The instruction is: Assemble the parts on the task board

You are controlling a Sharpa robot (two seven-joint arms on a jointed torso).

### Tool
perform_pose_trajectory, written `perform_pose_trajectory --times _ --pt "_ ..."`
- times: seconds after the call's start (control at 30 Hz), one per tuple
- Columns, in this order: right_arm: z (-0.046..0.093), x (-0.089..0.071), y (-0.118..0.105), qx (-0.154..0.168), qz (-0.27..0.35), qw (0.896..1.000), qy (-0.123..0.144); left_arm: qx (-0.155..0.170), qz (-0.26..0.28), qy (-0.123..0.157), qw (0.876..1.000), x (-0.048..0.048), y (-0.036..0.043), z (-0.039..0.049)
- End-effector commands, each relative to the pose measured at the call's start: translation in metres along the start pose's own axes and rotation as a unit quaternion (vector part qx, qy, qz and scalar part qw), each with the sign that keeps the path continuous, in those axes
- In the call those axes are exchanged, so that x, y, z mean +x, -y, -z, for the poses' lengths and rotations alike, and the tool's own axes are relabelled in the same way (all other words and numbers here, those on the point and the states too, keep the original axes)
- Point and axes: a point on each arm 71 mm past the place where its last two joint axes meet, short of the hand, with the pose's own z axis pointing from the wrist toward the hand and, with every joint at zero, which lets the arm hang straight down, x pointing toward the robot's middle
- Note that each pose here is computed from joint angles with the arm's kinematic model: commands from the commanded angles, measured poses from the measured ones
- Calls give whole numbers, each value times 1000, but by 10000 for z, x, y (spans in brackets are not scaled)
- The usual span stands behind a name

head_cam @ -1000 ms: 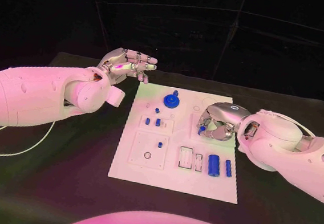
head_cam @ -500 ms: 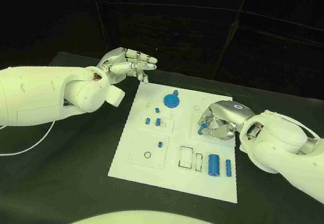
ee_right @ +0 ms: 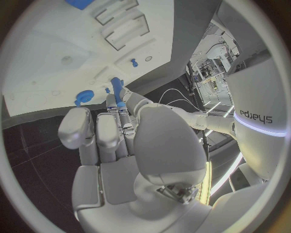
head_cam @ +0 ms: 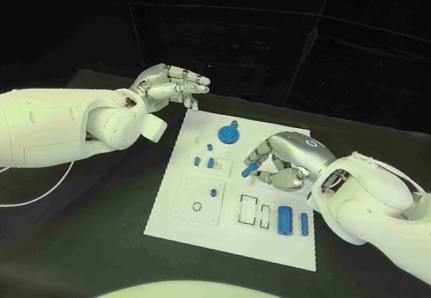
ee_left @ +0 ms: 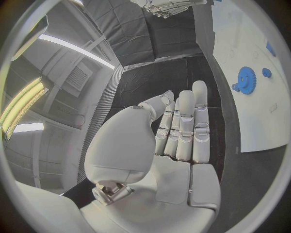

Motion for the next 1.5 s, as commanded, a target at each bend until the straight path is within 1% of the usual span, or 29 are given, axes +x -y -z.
perform_pose_trajectory --times 0.03,0.13,0.23,0.37,0.53,0.63,0.77,1.03,1.5 --pt "-80 -1 -135 -33 -16 999 9 3 5 -7 1000 22 13 -7" --pt "-187 70 -257 -55 -19 998 -4 4 5 -8 1000 32 13 -10" --pt "-282 174 -374 -75 -19 997 -19 4 5 -9 1000 39 13 -12" --pt "-361 289 -466 -89 -19 995 -37 4 6 -9 1000 48 12 -15" --pt "-439 450 -533 -98 -8 993 -62 3 6 -11 1000 59 11 -20" --pt "-459 543 -546 -99 4 992 -76 3 6 -11 1000 64 10 -22" --pt "-487 626 -562 -99 15 991 -89 3 6 -12 1000 69 9 -27" --pt "-525 704 -592 -101 28 989 -104 3 7 -13 1000 85 6 -40" --pt "-530 744 -602 -101 37 987 -119 2 7 -14 1000 87 4 -46"
